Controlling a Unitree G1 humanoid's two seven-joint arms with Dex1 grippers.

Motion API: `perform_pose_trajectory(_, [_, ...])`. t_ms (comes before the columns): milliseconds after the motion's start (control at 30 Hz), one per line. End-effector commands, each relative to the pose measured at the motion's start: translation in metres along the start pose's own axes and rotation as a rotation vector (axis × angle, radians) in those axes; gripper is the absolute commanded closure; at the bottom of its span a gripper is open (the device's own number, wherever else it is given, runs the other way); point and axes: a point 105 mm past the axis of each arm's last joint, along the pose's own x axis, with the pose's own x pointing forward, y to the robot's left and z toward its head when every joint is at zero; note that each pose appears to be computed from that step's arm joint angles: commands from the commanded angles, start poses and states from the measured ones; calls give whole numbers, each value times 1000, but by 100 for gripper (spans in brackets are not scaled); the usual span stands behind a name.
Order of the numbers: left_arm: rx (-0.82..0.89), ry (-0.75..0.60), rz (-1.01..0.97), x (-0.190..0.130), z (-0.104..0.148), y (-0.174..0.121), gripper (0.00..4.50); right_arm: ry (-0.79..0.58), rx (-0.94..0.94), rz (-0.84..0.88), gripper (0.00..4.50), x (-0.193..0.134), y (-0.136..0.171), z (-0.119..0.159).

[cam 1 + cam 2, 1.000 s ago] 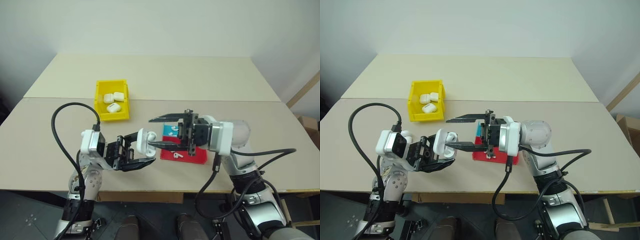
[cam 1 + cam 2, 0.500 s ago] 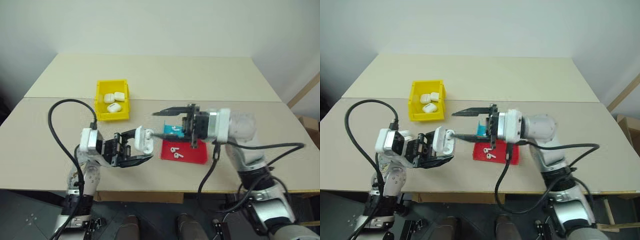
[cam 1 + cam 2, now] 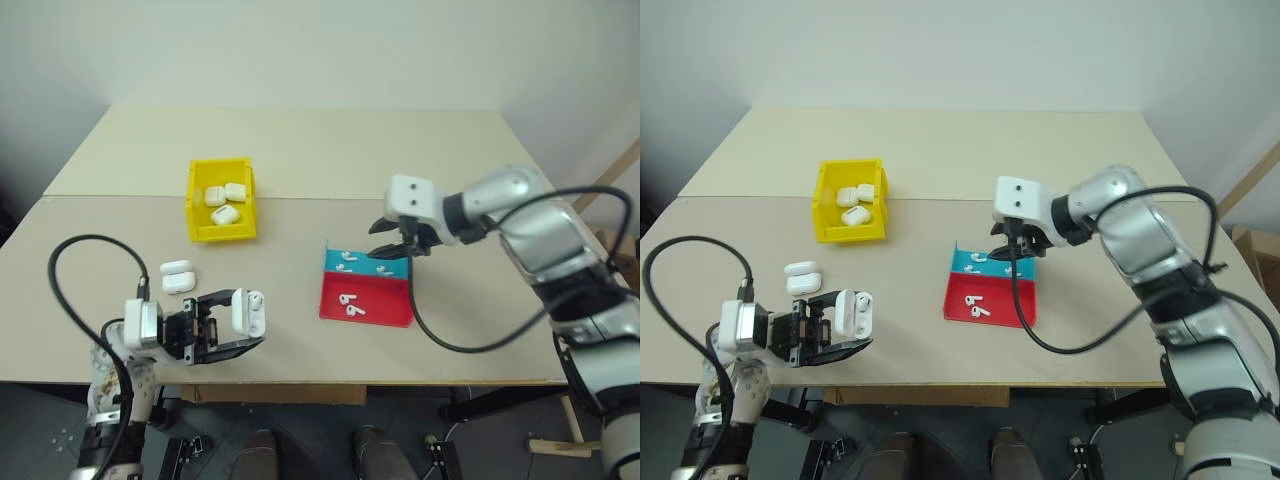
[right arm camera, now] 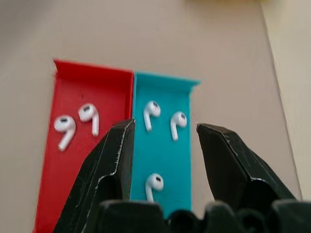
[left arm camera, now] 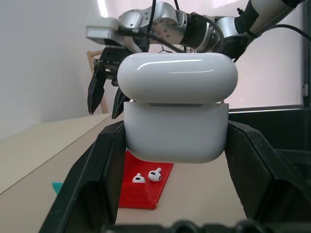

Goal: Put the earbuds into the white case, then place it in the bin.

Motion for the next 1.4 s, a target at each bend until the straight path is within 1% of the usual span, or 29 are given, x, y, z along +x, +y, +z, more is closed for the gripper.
perform_pose_trajectory(33, [52, -13, 2, 7, 6, -6, 173, 109, -30, 25, 201, 3, -11, -4])
perform_pose_trajectory(133, [64, -22, 9, 9, 6, -11, 173, 184, -52, 54, 201, 9, -17, -9])
perform_pose_trajectory(267, [83, -30, 33, 11, 9, -12, 173, 248, -96, 86, 201, 13, -19, -17])
perform_pose_trajectory(367, [87, -23, 38, 10, 9, -15, 173, 265, -109, 106, 260, 16, -19, -21])
perform_pose_trajectory(400, [85, -21, 38, 10, 9, -16, 173, 270, -116, 112, 290, 16, -19, -22])
perform_pose_trajectory(433, [83, -22, 40, 11, 9, -17, 173, 274, -126, 119, 334, 17, -19, -23])
perform_pose_trajectory(467, [83, -23, 44, 11, 9, -17, 173, 278, -131, 124, 364, 18, -18, -24])
perform_pose_trajectory(933, [103, -27, 38, 16, 8, -14, 173, 320, -163, 176, 364, 31, -22, -26])
perform_pose_trajectory(1033, [106, -29, 40, 18, 8, -14, 173, 325, -200, 195, 364, 31, -21, -26])
perform_pose_trajectory(1167, [107, -29, 44, 20, 8, -15, 173, 327, -233, 138, 364, 29, -28, -27])
perform_pose_trajectory(1267, [106, -32, 50, 21, 8, -15, 173, 285, -261, 134, 364, 23, -31, -18])
perform_pose_trajectory(1300, [106, -31, 52, 21, 8, -15, 173, 271, -260, 134, 328, 21, -31, -15])
perform_pose_trajectory(1333, [106, -31, 52, 21, 8, -14, 173, 265, -262, 137, 310, 20, -32, -14])
perform_pose_trajectory(1367, [105, -30, 53, 21, 8, -14, 173, 264, -260, 134, 273, 19, -32, -13])
perform_pose_trajectory(1400, [105, -28, 54, 21, 8, -13, 173, 267, -244, 129, 245, 19, -33, -13])
